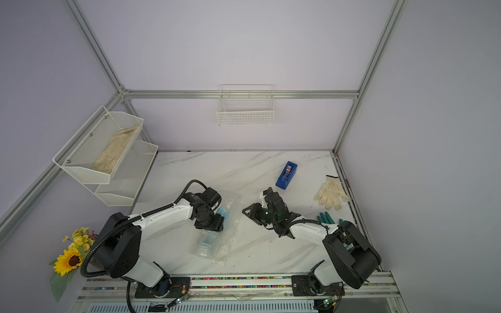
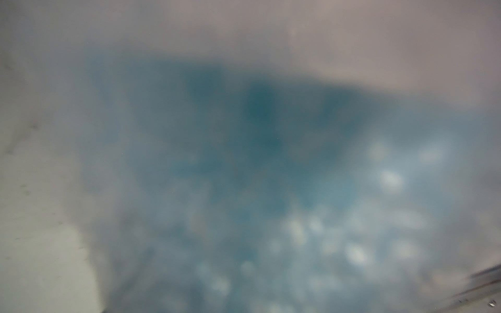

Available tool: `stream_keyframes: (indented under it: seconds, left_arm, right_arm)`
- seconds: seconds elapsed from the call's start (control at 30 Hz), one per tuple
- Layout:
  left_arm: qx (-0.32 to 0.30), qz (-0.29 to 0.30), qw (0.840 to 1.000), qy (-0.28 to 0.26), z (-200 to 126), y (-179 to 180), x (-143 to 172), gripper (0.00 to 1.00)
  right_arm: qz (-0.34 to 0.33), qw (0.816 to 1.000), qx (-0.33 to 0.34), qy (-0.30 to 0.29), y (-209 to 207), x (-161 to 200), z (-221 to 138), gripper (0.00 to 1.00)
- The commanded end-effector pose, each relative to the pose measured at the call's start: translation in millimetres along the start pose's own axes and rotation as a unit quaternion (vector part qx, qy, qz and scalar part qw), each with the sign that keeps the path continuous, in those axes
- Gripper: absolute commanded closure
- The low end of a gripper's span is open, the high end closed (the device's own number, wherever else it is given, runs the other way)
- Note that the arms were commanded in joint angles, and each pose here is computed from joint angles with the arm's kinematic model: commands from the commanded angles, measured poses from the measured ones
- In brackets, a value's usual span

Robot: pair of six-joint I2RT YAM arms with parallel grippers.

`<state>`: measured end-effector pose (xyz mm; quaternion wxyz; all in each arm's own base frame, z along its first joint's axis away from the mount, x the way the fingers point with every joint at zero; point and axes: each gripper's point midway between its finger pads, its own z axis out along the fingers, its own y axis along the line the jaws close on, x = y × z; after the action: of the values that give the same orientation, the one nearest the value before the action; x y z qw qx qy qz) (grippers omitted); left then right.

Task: Wrap wine glasses in bubble wrap
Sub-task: Wrap the wine glass in bubble wrap.

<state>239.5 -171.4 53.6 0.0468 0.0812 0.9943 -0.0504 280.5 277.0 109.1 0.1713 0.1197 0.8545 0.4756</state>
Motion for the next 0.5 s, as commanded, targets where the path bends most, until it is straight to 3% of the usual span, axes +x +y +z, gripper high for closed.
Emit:
stream_keyframes:
  seconds: [0.0,0.1,0.47]
  left_arm:
    - [-0.095,-0.021,0.995,-0.023,-21,23,-19,0.27]
    - [-0.139,-0.023,0.99,-0.015,-22,28,-23,0.27]
    - [-0.207,-0.012,0.978,-0.005,-23,16,-37,0.24]
  right_arm:
    - [0.0,1.0,0.007,0.01,-8,6,0,0.59]
    - [0.003,1.0,0.006,0.011,-9,4,3,0.59]
    - [0.017,1.0,-0.017,0.017,-10,2,20,0.59]
